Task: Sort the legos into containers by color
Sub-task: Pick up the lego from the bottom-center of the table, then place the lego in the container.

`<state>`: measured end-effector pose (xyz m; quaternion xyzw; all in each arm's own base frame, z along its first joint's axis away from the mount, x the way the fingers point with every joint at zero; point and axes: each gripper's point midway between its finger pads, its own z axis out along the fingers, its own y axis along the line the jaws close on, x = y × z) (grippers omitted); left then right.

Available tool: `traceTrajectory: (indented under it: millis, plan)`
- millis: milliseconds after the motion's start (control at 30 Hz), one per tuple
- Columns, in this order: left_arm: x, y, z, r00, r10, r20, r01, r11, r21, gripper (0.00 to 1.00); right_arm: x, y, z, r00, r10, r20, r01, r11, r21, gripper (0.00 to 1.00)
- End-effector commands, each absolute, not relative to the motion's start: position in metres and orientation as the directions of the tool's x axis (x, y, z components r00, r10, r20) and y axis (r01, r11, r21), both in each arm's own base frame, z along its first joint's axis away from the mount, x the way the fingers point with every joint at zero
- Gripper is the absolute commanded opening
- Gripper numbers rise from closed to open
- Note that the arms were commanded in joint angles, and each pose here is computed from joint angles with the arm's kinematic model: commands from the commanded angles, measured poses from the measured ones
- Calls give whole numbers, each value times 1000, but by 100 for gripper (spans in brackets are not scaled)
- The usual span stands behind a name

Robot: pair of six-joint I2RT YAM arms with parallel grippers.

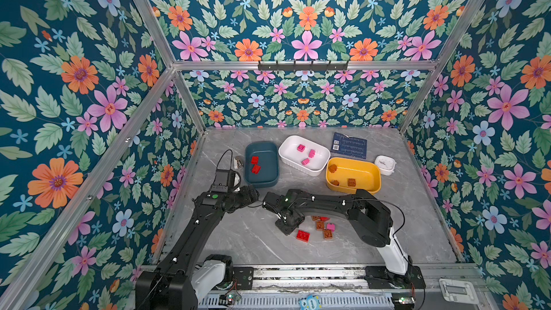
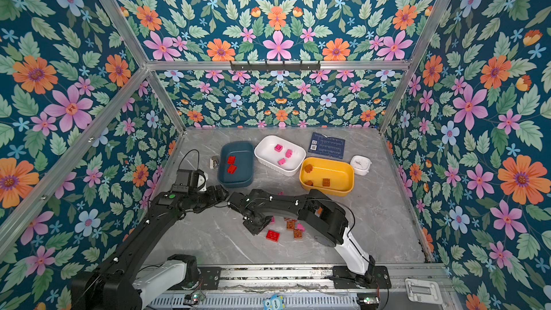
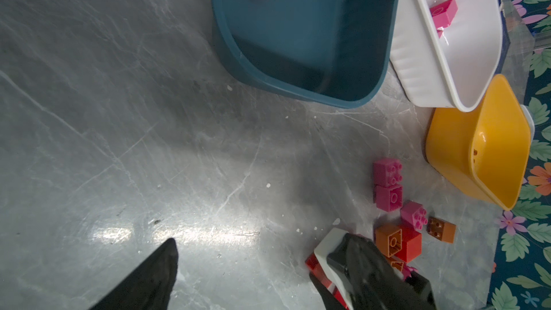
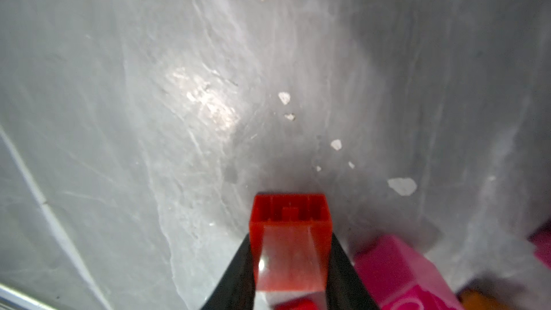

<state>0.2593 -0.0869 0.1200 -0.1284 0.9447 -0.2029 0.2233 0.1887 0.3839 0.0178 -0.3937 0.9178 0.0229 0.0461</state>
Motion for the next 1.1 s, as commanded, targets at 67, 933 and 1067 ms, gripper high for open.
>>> traceTrajectory:
  millis: [67,933,1067]
  plan:
    - [262,-88,123,-869,-323,-374,-142,888,-437,89,193,389,36,-677,-718,-161,-730,683,23,23]
    - [297,-94,155,-848,-348,-399,-139,874,-466,89,379,457,134,-644,-549,-533,-730,650,212,22]
    - [299,-94,155,-849,-347,-399,-141,876,-462,89,403,471,120,-647,-529,-550,-721,660,214,24]
